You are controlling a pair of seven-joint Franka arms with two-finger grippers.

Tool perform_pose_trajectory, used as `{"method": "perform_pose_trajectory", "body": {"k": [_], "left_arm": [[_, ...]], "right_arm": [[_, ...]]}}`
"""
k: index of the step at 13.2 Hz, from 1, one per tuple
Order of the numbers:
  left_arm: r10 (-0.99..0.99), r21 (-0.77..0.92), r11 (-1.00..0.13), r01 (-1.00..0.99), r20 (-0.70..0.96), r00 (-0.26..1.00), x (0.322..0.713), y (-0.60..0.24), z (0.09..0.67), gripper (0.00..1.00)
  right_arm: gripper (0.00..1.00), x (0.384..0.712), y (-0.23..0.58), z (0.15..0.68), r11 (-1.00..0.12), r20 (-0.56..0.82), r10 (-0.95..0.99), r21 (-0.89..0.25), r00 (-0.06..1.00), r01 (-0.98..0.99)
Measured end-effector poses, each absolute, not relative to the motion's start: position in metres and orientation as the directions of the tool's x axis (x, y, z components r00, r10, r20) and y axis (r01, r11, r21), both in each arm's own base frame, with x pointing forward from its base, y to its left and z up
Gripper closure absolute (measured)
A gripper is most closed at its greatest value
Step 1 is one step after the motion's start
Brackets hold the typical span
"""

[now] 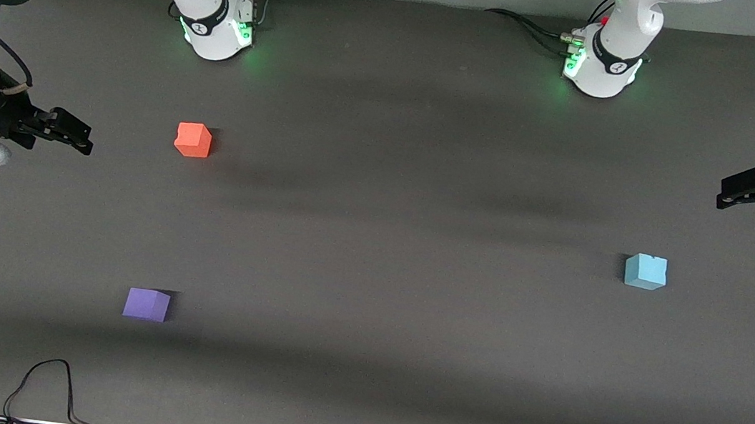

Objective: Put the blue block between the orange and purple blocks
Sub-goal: 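Move the left gripper down over the light-blue cube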

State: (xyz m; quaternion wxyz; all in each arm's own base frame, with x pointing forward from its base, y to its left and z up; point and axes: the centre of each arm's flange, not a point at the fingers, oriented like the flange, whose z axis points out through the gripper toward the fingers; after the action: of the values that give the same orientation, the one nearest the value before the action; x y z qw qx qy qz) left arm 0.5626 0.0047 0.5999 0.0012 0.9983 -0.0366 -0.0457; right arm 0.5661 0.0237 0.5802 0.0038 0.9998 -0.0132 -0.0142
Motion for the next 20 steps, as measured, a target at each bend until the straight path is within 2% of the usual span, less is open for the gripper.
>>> {"method": "perform_pose_trajectory", "body": {"k": [6,9,14,16,20], "left_arm": [[-0.082,0.007,-0.997,-0.082,-0.102,0.991,0.561,0.005,0.598,0.00],[-0.143,0.006,-0.990,-0.144,-0.125,0.982,0.557,0.033,0.595,0.00],[-0.185,0.015,-0.983,-0.185,-0.128,0.974,0.525,0.082,0.589,0.00],[-0.197,0.009,-0.980,-0.197,-0.108,0.974,0.526,0.078,0.574,0.00],[-0.229,-0.004,-0.973,-0.230,-0.071,0.971,0.532,0.063,0.506,0.00]], "right_arm": [[0.00,0.566,0.023,0.580,-1.000,-0.029,-0.029,0.008,0.999,-0.028],[0.00,0.566,0.022,0.580,-1.000,-0.029,-0.029,0.008,0.999,-0.029],[0.00,0.567,0.022,0.579,-1.000,-0.030,-0.029,0.008,0.999,-0.029],[0.00,0.567,0.022,0.579,-1.000,-0.030,-0.029,0.008,0.999,-0.029],[0.00,0.567,0.022,0.579,-1.000,-0.030,-0.029,0.008,0.999,-0.029]]}}
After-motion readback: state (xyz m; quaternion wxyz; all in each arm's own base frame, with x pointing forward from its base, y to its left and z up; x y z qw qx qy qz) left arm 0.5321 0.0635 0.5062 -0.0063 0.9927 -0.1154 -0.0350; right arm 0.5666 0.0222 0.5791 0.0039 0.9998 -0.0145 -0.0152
